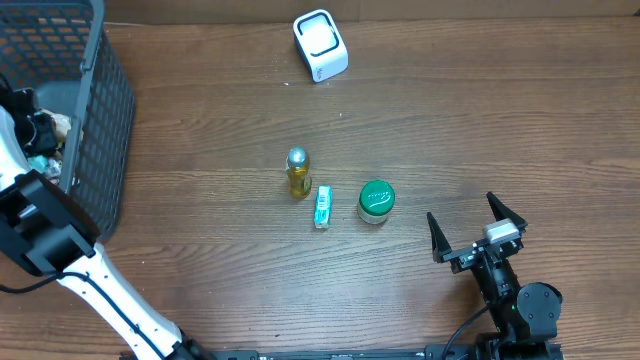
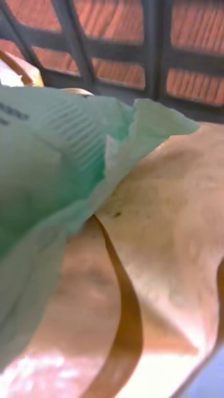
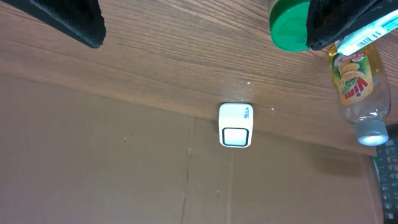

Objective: Scan the item barcode
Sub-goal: 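Grasp the brown-white PanTree snack bag in the basket with the left gripper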

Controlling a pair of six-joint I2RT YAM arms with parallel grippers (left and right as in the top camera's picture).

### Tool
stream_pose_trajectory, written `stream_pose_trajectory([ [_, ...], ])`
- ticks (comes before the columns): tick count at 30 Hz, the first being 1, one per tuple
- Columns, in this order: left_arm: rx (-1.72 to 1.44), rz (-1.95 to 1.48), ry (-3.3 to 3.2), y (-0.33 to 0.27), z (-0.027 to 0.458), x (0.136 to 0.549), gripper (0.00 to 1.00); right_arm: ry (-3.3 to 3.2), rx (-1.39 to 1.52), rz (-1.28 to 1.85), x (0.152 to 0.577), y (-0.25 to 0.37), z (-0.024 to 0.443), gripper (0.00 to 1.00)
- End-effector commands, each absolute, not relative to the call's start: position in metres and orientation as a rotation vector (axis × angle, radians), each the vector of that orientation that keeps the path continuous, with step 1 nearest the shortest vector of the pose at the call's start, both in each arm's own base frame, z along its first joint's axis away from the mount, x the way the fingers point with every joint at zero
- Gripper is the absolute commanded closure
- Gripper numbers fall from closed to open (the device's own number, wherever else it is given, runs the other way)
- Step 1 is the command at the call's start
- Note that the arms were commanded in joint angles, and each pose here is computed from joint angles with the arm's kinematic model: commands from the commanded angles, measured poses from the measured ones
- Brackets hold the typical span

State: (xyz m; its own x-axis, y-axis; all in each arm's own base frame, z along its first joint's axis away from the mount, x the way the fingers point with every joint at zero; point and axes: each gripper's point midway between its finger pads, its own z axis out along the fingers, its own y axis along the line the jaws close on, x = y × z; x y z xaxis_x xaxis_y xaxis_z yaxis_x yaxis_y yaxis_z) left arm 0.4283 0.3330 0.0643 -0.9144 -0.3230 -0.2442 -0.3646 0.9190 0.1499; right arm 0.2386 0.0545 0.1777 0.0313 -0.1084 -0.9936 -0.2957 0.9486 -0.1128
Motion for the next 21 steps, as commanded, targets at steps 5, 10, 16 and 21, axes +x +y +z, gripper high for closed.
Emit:
stream_pose_trajectory([
  [5, -0.656, 0.329, 2.462, 0.32, 0.234, 0.432, 0.73, 1.54, -0.319, 0.153, 0.239, 0.054, 0.175, 0.0],
  [10, -0.643, 0.19, 2.301, 0.283, 0.306, 0.424, 0.74, 1.54, -0.319, 0.153, 0.239, 0.054, 0.175, 0.0],
  [16, -0.633, 0.097, 2.183, 0.247, 0.365, 0.404, 0.75, 1.54, -0.319, 0.153, 0.239, 0.054, 0.175, 0.0],
  [21, -0.653, 0.075, 2.171, 0.226, 0.384, 0.383, 0.76, 1.54, -0.319, 0.153, 0.239, 0.054, 0.175, 0.0],
])
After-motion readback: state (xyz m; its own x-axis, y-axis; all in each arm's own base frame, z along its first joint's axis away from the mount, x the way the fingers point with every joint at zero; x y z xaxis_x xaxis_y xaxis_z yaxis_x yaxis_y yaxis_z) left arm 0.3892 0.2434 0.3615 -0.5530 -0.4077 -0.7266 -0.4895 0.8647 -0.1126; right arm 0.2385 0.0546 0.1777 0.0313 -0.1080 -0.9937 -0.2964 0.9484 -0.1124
